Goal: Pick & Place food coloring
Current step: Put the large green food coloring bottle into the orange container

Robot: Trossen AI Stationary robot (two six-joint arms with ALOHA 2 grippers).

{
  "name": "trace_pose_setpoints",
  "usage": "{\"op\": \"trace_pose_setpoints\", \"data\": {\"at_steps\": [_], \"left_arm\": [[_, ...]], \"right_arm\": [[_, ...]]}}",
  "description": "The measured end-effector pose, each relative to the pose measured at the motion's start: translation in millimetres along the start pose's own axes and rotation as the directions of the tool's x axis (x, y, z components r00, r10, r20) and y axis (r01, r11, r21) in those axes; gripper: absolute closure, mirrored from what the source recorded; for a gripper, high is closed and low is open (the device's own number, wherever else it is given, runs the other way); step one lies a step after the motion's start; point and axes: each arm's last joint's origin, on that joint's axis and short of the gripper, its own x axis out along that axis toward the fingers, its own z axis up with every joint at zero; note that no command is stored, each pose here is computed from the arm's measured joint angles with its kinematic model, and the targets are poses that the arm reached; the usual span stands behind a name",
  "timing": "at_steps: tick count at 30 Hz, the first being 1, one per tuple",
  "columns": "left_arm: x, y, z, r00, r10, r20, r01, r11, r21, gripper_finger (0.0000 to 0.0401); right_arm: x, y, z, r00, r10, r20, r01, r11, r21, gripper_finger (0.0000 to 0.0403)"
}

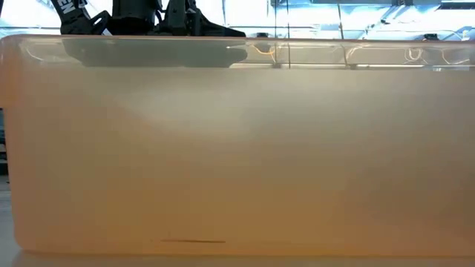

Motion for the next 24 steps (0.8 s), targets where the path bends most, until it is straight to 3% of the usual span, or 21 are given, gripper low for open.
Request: {"op": "trace_pose_setpoints", "data": {"at_steps": [5,8,10,12,16,21,24], "left_arm": [[0,0,1,1.0,0.0,0.005,0.0,1.0,0.001,0.015],[0,0,1,1.0,-0.001,0.012,0.001,1.0,-0.005,0.015],[0,0,2,1.0,-0.001,0.016,0.001,1.0,-0.005,0.0151],[0,0,1,1.0,-0.001,0.015,0.001,1.0,-0.006,0.015],[0,0,1,1.0,0.0,0.008,0.0,1.0,-0.002,0.015],[-1,4,0,1.0,0.011,0.003,-0.011,0.999,0.052,0.015],[-2,9,1,1.0,0.029,0.002,-0.029,0.997,0.07,0.0151]], "right_arm": [[-42,-1,-8,0.993,0.043,0.106,-0.043,0.999,-0.005,0.0292],[-53,-6,-27,0.993,0.049,0.107,-0.039,0.995,-0.089,0.0292],[-58,-12,-44,0.993,0.007,0.122,0.008,0.993,-0.122,0.0293],[-64,-22,-61,0.976,-0.077,0.202,0.096,0.992,-0.084,0.0293],[-75,-47,-101,0.891,-0.206,0.406,0.228,0.974,-0.007,0.0291],[-65,-77,-147,0.714,-0.208,0.669,0.274,0.962,0.006,0.0293],[-48,-94,-170,0.625,-0.209,0.752,0.291,0.956,0.024,0.0292]]}}
